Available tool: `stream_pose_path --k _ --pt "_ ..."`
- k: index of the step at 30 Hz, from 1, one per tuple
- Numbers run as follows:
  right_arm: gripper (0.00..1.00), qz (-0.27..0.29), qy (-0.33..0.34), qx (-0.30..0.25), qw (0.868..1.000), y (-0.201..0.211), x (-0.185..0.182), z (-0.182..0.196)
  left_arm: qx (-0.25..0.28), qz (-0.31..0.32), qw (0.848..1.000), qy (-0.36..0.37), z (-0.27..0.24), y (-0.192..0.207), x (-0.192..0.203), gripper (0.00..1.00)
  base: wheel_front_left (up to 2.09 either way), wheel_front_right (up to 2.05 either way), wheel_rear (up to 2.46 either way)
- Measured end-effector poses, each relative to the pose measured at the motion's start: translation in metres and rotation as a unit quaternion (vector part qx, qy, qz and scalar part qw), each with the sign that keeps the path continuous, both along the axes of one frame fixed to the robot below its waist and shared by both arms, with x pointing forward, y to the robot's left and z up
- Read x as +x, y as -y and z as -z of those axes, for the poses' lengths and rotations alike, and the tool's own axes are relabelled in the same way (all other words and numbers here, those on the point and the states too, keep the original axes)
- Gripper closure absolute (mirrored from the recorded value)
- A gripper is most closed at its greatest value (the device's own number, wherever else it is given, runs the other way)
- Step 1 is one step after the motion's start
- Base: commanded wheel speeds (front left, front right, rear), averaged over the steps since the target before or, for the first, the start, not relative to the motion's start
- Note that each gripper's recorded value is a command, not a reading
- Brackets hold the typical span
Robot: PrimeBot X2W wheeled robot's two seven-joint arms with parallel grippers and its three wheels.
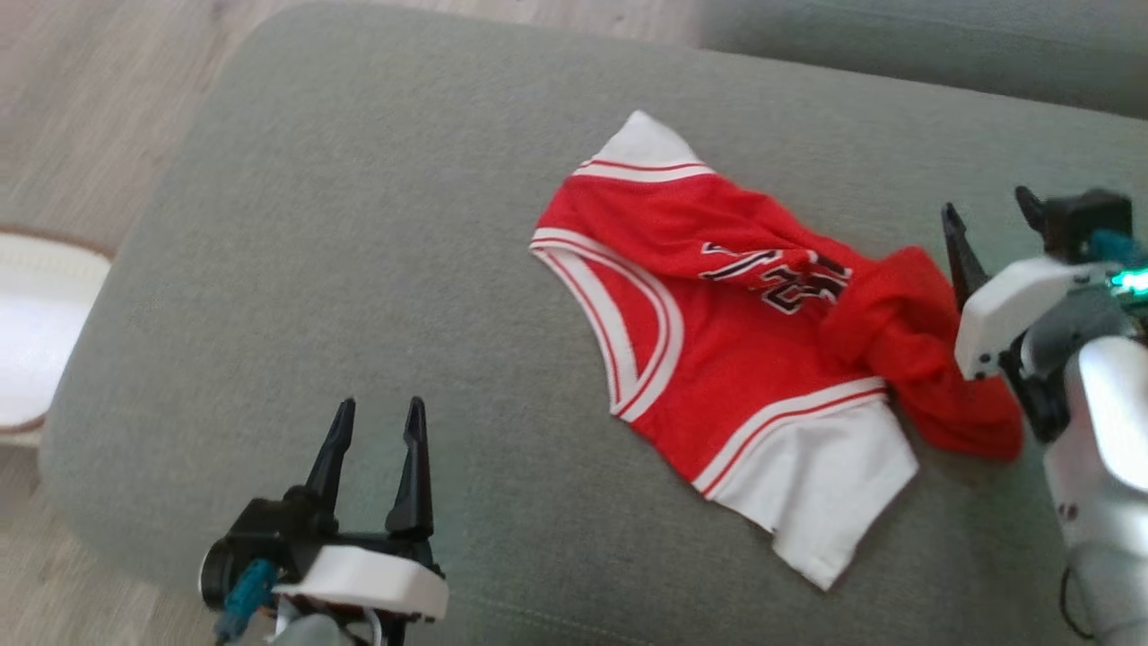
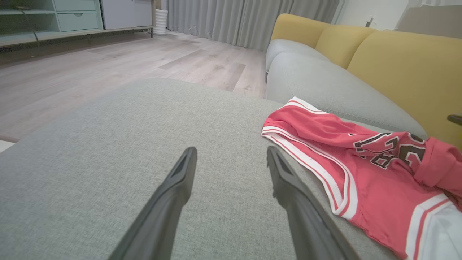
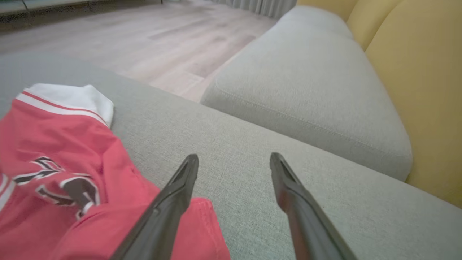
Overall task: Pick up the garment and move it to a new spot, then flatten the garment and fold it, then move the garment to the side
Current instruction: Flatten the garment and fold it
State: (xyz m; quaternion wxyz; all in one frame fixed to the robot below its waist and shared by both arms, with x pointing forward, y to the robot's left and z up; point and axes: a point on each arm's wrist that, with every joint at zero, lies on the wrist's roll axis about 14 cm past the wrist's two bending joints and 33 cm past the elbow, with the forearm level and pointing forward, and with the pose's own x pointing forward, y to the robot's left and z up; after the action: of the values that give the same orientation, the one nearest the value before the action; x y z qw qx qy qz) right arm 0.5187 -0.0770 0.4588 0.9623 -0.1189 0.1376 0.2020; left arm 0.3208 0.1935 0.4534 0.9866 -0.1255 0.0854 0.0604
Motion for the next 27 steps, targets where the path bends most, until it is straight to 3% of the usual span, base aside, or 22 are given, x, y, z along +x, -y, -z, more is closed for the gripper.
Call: stream_pose_path --k 6,12,14,15,16,19,20,21,22,27 --pt "0.00 -0.015 -0.112 -0.057 0.992 -0.013 0.005 0.058 0.002 -0.029 0.999 -0.016 0.008 -0.014 -0.006 0.00 0.00 0.00 0.00" --pt "0.00 -0.032 -0.167 -0.081 0.982 -0.021 -0.007 0.089 0.004 -0.042 0.999 -0.020 0.011 -0.021 -0.009 0.00 0.00 0.00 0.00" --pt "0.21 -0.031 -0.170 -0.090 0.981 -0.019 -0.003 0.087 0.006 -0.043 0.999 -0.017 0.009 -0.022 -0.008 0.00 0.00 0.00 0.00" --pt "0.43 -0.030 -0.171 -0.091 0.981 -0.019 -0.002 0.086 0.005 -0.044 0.999 -0.016 0.009 -0.022 -0.007 0.00 0.00 0.00 0.00" --pt "0.53 -0.030 -0.173 -0.090 0.980 -0.019 -0.001 0.086 0.005 -0.045 0.999 -0.016 0.009 -0.022 -0.006 0.00 0.00 0.00 0.00" --pt "0.69 -0.031 -0.178 -0.095 0.979 -0.016 -0.004 0.089 0.005 -0.037 0.999 -0.013 0.008 -0.019 -0.003 0.00 0.00 0.00 0.00" --pt "0.78 -0.031 -0.179 -0.095 0.979 -0.016 -0.005 0.090 0.004 -0.036 0.999 -0.013 0.008 -0.018 -0.002 0.00 0.00 0.00 0.00" --pt "0.95 -0.030 -0.180 -0.093 0.979 -0.015 -0.006 0.090 0.003 -0.034 0.999 -0.012 0.008 -0.017 -0.001 0.00 0.00 0.00 0.00" --pt "1.00 -0.030 -0.179 -0.091 0.979 -0.015 -0.006 0.090 0.001 -0.032 0.999 -0.012 0.008 -0.015 0.000 0.00 0.00 0.00 0.00" --pt "1.00 -0.029 -0.151 -0.077 0.985 -0.013 -0.001 0.079 0.001 -0.024 1.000 -0.008 0.008 -0.011 0.004 0.00 0.00 0.00 0.00"
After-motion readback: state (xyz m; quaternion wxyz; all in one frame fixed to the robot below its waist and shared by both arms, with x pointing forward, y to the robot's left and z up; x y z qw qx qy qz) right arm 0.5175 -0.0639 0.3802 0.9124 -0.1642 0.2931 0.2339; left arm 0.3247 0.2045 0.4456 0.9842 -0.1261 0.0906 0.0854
